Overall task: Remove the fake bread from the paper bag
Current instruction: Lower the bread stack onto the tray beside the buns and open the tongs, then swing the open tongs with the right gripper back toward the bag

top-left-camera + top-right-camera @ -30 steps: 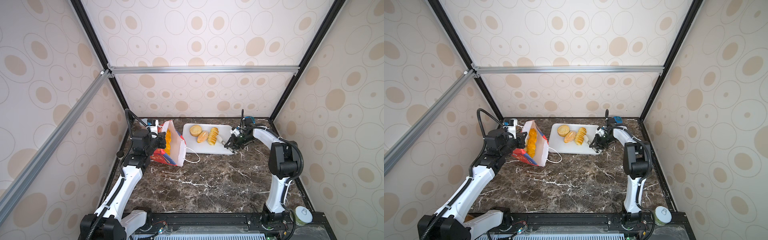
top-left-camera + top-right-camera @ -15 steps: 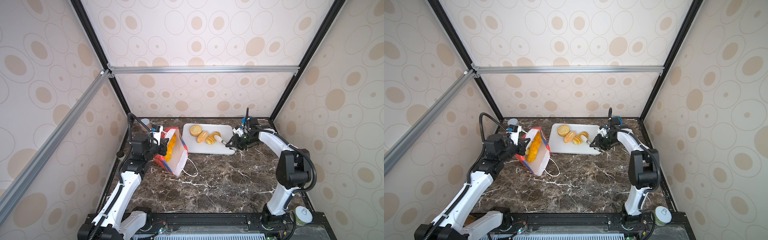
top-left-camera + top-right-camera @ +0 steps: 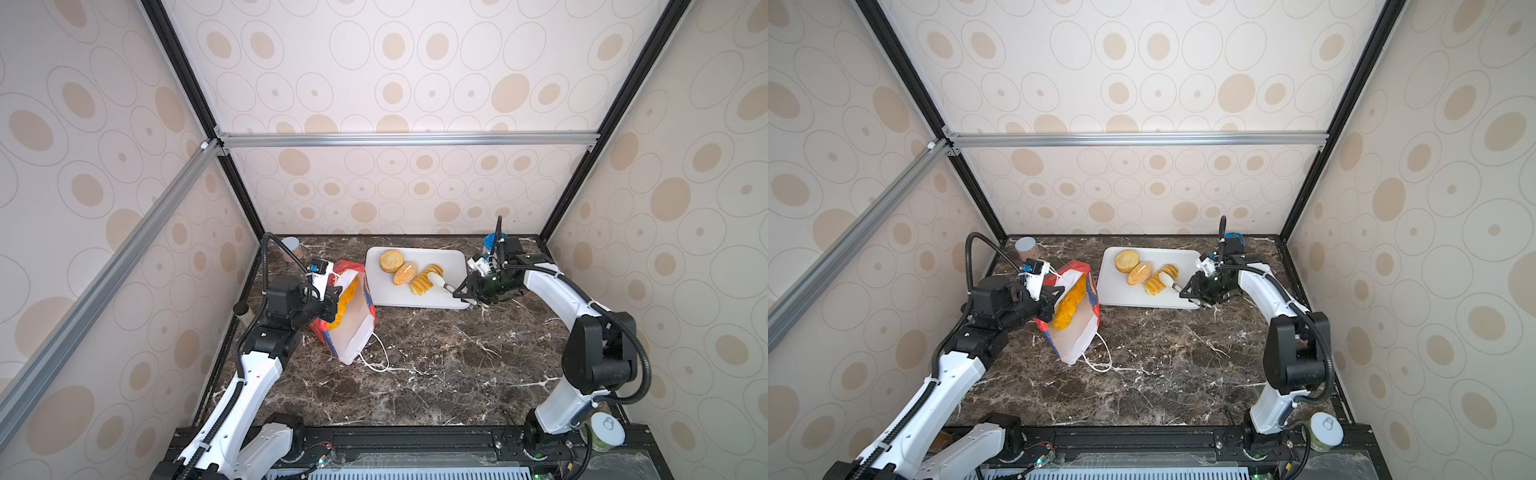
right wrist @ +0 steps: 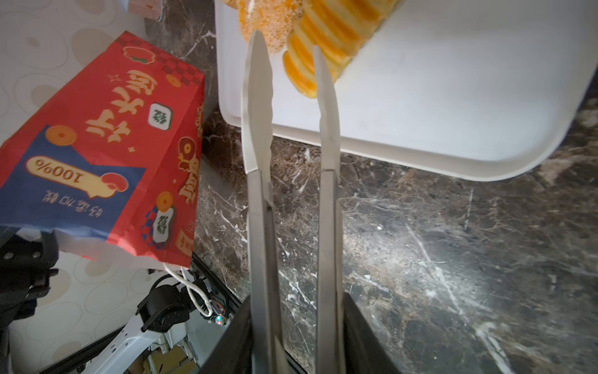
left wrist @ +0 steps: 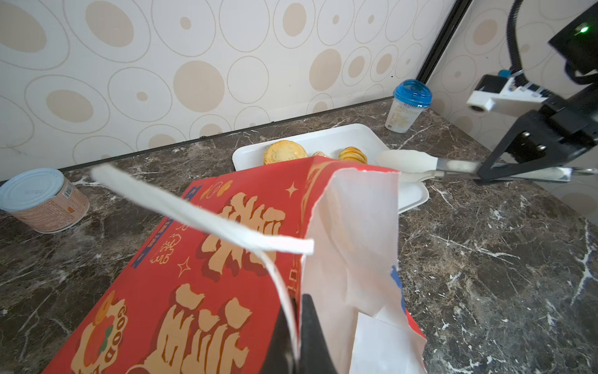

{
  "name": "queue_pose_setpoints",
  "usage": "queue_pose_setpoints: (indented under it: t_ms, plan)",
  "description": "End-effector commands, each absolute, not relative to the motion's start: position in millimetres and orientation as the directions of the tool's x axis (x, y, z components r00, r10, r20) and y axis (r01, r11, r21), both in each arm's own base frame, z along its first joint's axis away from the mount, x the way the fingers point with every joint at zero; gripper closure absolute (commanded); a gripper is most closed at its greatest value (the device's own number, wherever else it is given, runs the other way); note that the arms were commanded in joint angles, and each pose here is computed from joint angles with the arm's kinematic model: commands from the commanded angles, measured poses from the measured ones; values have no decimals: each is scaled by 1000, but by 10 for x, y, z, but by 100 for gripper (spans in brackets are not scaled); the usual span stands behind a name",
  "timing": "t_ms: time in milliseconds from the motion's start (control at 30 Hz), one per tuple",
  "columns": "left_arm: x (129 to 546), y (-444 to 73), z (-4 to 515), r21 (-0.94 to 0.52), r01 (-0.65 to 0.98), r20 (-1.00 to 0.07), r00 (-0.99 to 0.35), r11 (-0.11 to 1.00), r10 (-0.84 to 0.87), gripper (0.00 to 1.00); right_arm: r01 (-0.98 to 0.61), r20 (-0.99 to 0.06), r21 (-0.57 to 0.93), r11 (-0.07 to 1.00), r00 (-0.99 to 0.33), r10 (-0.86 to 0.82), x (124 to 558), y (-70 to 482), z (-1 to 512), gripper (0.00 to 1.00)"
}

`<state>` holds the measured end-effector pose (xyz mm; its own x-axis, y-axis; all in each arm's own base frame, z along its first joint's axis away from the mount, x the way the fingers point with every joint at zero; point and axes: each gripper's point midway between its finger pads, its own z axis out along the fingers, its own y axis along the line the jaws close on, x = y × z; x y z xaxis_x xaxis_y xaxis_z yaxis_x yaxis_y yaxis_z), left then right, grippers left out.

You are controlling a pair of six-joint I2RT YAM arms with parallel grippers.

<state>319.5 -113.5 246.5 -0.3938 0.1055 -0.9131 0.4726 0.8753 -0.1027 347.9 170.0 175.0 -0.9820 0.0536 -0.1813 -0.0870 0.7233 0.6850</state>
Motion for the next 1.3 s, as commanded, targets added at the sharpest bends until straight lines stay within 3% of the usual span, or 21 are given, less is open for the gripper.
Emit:
queue_pose_setpoints:
  t_ms: [0,267,533,1267]
  plan:
    - [3172,-1127,2495,-66,472,-919,-371,879,131,100,-210,-257,732,647,-966,-23,3088,2027,2322,60]
    - [3180,-1122,2463,-51,457,-920,-368,888,137,100,-315,-277,766,560,-948,-154,2209,2682,2771,59]
    - [3157,-1145,2438,-42,462,-919,-366,886,148,100,-314,-207,825,470,-941,-266,1715,3400,2584,59]
    - [3048,-1432,2255,-19,528,-913,-355,849,200,100,-269,-64,814,515,-922,-381,2278,4342,1566,54]
